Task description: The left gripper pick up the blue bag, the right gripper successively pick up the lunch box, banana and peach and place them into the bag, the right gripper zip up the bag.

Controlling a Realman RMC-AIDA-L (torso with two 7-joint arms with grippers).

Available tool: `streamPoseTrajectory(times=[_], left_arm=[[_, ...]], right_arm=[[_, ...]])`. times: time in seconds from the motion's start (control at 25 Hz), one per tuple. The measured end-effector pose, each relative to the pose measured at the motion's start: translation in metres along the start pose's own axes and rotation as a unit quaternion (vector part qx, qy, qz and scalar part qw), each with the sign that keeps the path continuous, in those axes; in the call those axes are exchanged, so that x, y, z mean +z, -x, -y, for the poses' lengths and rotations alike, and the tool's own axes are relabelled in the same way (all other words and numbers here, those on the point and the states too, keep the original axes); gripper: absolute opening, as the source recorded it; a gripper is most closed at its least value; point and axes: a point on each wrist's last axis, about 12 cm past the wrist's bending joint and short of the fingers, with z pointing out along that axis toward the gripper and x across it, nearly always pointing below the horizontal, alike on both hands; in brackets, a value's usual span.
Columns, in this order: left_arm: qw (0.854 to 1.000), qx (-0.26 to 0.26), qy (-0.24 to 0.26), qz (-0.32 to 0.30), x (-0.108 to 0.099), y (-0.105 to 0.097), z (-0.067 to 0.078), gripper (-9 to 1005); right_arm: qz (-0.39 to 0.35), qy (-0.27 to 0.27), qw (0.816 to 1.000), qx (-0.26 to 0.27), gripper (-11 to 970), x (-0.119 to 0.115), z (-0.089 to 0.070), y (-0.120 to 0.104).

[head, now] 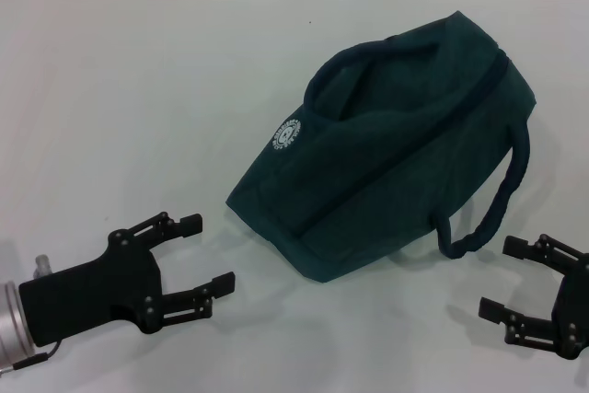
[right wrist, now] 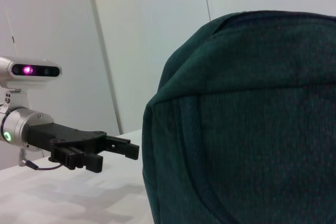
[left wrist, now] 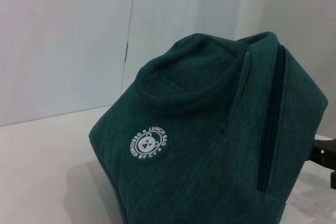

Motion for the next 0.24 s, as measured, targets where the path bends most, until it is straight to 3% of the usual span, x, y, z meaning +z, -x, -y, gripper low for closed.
streamPoseTrajectory(times=[0.24], left_arm=[[1.000, 0.000, -0.002, -0.001, 0.0005, -0.0003, 0.0003, 887]], right_arm=[[0.001, -0.001, 1.000, -0.001, 877, -0.0002, 0.0004, 0.0003]])
